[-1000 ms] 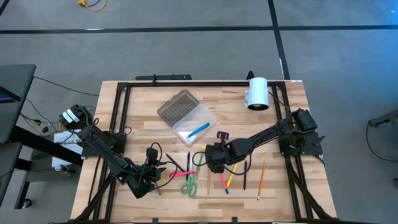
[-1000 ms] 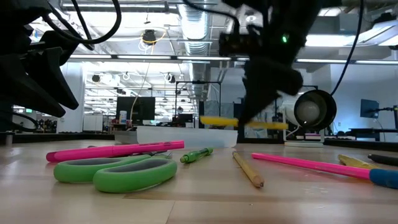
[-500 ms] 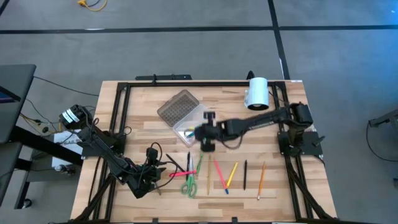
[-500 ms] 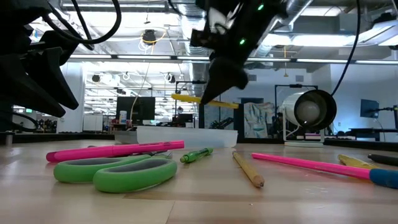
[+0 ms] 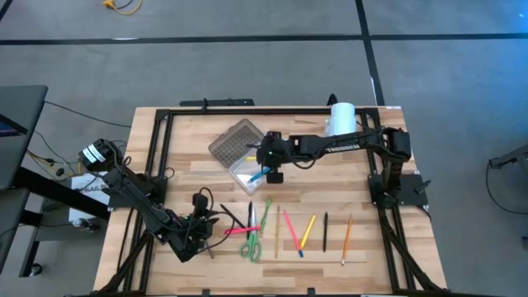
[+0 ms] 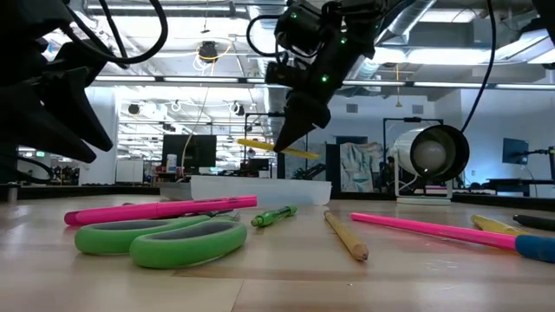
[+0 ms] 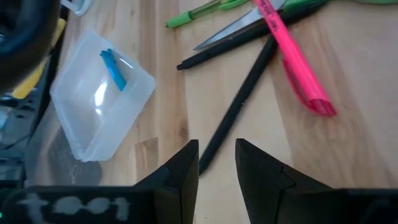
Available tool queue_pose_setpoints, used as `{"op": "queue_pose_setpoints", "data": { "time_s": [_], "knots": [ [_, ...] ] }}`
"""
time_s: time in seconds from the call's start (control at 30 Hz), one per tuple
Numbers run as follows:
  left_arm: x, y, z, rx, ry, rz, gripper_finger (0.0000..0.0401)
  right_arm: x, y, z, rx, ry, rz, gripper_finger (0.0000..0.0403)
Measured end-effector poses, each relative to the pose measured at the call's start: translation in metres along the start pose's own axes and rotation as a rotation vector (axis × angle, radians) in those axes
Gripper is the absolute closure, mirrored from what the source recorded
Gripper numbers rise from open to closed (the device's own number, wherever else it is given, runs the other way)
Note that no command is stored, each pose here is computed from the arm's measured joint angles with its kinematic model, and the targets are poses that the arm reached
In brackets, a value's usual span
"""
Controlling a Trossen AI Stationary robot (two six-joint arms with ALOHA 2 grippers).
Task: Pick & place school supplies into a supply box
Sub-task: Put the left yellow pen into the transparent supply box
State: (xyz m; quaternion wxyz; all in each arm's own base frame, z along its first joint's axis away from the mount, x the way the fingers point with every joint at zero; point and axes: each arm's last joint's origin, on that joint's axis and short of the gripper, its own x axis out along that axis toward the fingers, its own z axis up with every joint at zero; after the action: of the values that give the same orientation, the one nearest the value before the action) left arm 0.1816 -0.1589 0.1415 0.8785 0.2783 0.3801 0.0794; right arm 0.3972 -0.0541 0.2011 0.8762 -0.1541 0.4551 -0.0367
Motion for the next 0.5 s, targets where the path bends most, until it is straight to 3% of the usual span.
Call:
{"op": "queue_pose_setpoints", "data": {
  "time_s": [0.5],
  "knots": [
    [0.0032,0.0037,0.0004,-0.008,0.007,0.029,0.0305,0.0001,0.0001,0.0024,0.034,-0.035,0.032,0.0307]
  ]
}}
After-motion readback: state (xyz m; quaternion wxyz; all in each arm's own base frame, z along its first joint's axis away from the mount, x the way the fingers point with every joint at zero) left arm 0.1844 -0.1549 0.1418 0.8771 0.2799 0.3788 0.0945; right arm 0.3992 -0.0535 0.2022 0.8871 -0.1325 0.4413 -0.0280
